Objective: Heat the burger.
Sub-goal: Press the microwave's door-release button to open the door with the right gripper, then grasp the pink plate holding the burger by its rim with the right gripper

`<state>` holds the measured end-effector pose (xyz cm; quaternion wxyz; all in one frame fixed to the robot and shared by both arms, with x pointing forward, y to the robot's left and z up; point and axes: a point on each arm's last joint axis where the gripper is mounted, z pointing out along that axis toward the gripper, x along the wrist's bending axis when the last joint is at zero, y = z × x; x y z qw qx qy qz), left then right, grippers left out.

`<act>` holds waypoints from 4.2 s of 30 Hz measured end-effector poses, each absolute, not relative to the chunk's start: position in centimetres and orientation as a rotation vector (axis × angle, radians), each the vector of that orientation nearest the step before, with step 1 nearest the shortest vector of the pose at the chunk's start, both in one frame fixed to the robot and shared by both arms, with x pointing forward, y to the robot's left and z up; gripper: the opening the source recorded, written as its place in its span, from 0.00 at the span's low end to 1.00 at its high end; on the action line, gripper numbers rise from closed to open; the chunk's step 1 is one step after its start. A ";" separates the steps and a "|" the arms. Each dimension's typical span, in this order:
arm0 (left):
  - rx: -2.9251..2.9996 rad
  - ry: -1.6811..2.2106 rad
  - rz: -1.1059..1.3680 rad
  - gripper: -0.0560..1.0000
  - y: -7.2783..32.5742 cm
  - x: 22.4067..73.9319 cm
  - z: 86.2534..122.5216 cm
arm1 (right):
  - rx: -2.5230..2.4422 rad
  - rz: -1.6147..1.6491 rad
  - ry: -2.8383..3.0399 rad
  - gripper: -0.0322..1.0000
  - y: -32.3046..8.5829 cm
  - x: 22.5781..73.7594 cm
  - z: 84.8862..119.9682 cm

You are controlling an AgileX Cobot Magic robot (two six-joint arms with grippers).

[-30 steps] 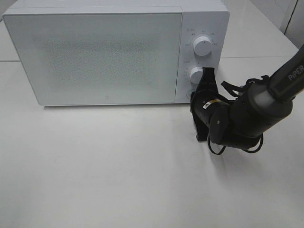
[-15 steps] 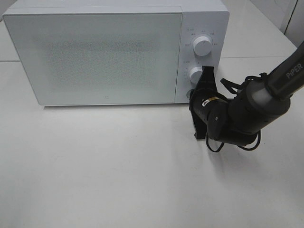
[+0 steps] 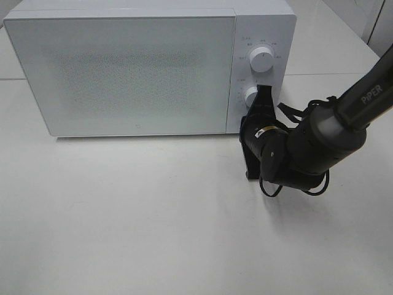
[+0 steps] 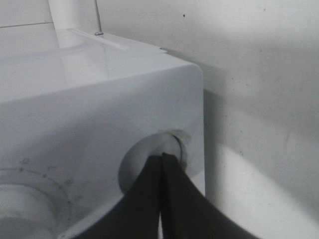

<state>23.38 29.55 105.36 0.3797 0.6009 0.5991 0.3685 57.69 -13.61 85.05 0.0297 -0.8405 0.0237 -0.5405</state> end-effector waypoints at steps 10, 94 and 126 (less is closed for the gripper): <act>1.535 1.530 0.941 0.99 29.5 23.4 105.4 | -2.598 -1.669 0.114 0.06 -13.4 57.7 85.0; 1.535 1.530 0.941 0.99 29.5 23.4 105.4 | -2.751 -1.592 -0.149 0.06 -14.3 55.5 86.5; 1.535 1.530 0.941 0.99 29.5 23.4 105.4 | -2.374 -1.098 -1.740 0.06 -13.9 48.5 94.8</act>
